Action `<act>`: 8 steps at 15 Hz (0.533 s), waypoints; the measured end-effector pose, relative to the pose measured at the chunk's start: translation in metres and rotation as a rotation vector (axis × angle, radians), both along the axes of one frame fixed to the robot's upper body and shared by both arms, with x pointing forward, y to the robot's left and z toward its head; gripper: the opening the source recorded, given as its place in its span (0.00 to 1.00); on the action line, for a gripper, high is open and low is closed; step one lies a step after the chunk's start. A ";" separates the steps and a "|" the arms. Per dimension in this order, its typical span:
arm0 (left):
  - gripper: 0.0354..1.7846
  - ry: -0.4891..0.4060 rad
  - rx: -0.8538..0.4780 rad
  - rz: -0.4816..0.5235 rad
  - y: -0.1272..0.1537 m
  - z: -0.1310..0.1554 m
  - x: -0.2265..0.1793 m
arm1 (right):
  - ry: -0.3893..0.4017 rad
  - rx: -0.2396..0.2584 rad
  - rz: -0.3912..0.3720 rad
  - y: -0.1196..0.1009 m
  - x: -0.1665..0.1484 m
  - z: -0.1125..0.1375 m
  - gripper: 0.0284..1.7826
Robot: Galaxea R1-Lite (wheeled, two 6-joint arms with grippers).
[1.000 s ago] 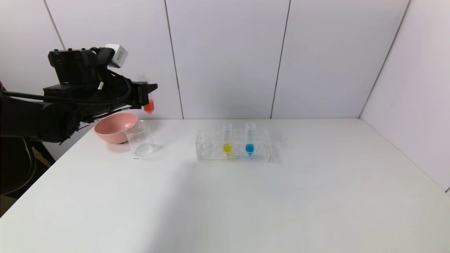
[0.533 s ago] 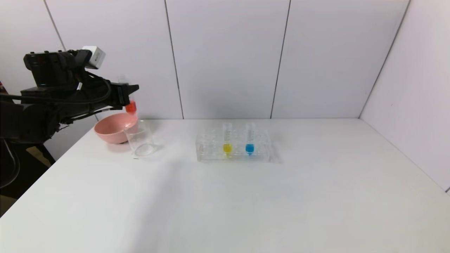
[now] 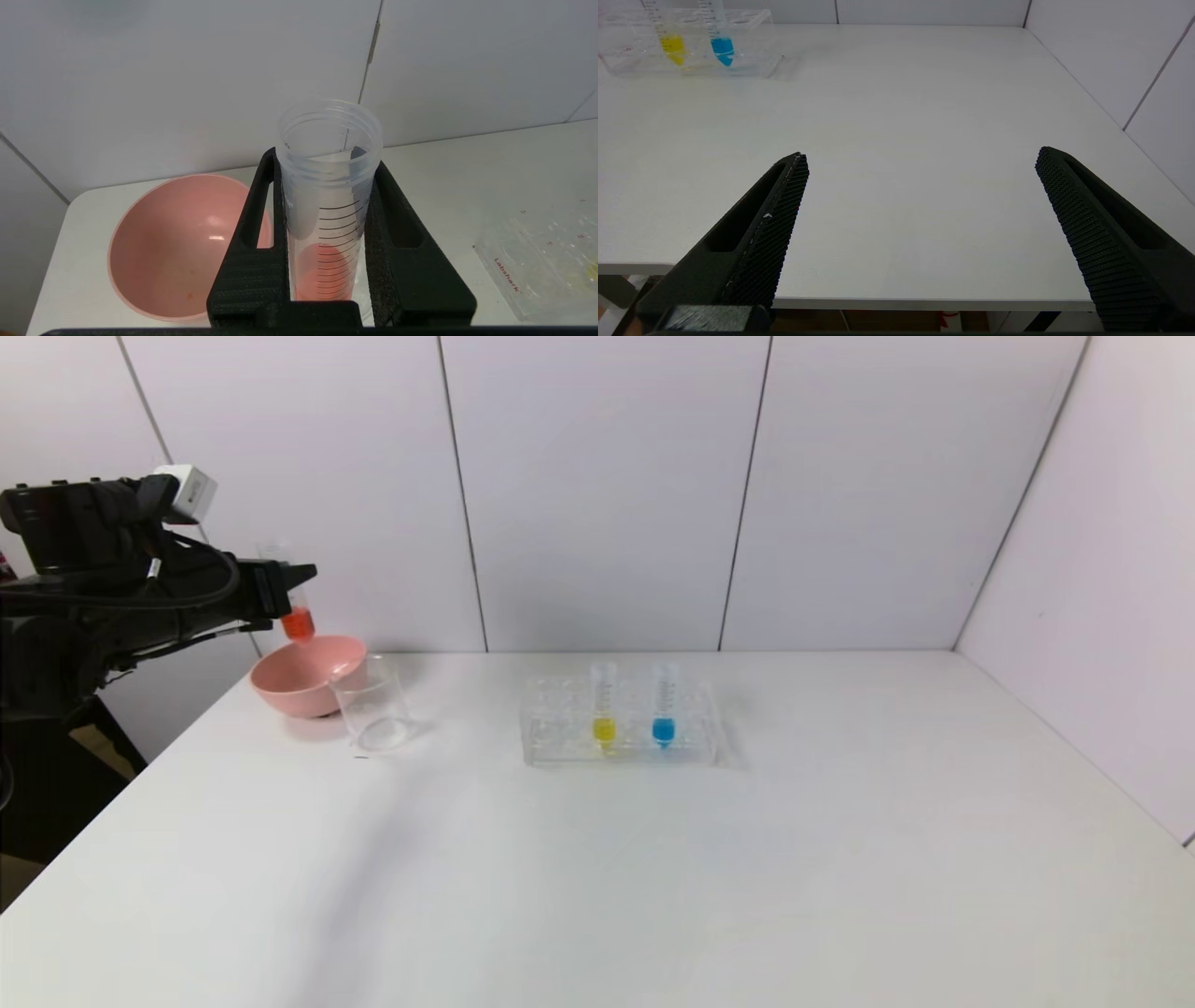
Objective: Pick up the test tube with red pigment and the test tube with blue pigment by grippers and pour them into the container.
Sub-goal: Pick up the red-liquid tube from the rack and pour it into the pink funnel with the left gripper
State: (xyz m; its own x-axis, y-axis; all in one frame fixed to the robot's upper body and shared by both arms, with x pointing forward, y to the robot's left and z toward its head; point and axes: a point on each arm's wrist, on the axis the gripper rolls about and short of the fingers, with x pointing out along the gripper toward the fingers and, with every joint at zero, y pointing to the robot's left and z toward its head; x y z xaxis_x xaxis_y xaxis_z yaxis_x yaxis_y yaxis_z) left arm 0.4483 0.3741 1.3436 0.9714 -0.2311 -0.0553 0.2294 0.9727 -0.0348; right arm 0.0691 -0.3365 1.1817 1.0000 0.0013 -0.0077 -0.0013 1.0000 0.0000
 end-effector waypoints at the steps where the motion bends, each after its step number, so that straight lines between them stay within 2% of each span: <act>1: 0.25 0.001 0.000 0.007 0.003 0.000 0.000 | 0.000 0.000 0.000 0.000 0.000 0.000 1.00; 8: 0.25 -0.003 0.001 0.038 0.014 0.000 0.000 | 0.000 0.000 0.000 0.000 0.000 0.000 1.00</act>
